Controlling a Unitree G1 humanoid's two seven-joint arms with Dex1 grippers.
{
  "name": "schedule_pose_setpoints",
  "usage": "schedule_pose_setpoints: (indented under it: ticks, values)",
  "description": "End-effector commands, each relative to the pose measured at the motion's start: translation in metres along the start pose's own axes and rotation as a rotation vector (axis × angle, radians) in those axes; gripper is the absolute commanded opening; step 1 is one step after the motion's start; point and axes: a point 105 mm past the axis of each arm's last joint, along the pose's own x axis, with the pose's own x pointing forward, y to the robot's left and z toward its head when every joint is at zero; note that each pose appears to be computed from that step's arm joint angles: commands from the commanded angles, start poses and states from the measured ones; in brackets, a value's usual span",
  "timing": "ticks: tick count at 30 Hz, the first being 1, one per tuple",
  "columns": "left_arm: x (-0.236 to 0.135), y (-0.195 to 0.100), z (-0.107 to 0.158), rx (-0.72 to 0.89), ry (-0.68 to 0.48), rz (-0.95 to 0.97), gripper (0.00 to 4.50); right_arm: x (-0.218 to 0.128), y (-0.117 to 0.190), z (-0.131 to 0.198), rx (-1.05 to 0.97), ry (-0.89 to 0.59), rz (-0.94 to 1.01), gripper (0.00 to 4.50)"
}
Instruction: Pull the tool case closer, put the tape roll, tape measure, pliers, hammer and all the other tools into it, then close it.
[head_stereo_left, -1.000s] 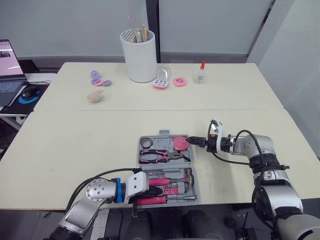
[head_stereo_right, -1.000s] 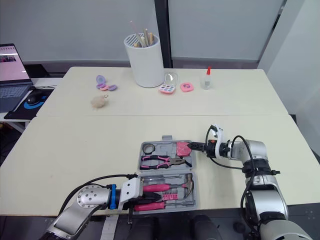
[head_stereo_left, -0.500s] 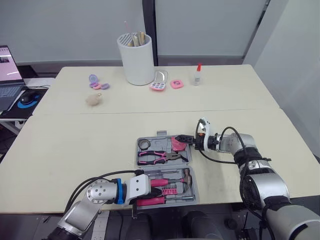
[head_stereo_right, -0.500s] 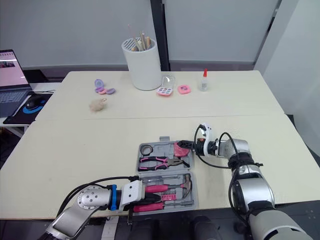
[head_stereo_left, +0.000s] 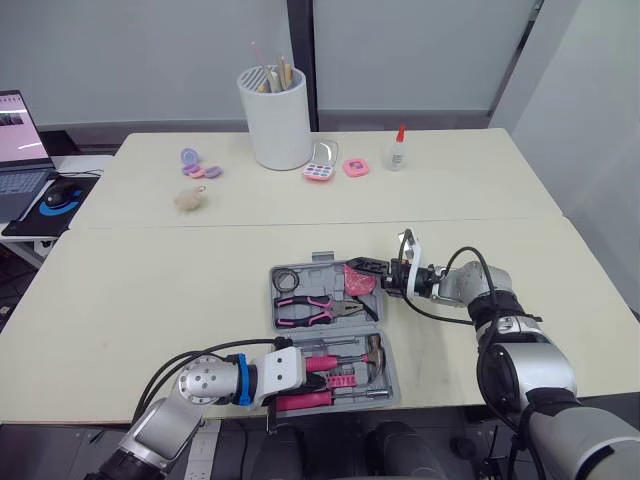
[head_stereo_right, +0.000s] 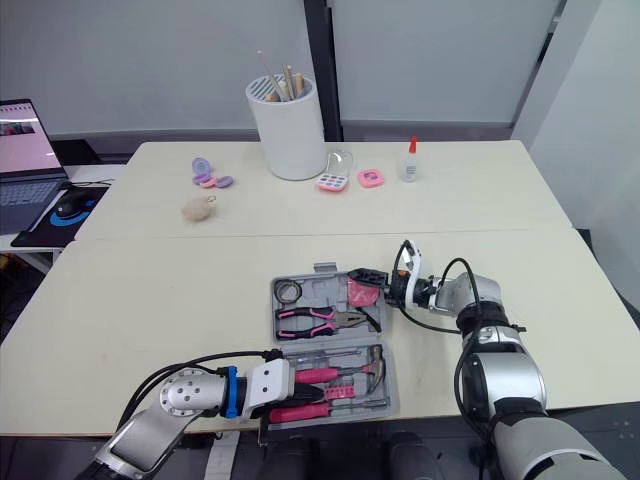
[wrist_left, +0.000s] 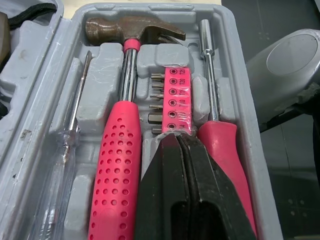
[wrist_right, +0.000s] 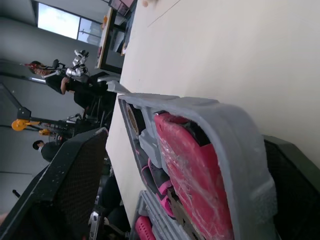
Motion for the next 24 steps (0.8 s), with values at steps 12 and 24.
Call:
schedule_pose_setpoints:
  ticks: [12,24]
  values:
    - [-0.01,0.012,0.013,0.008,-0.049,0.078,0.0,-0.021,0.055,0.001,-0.109,0.041,0.155,4.48]
    - [-0.089,-0.027,0.044,-0.032,-0.051,0.038,0.0,-0.043,0.094,-0.02,-0.153,0.141,0.214,4.48]
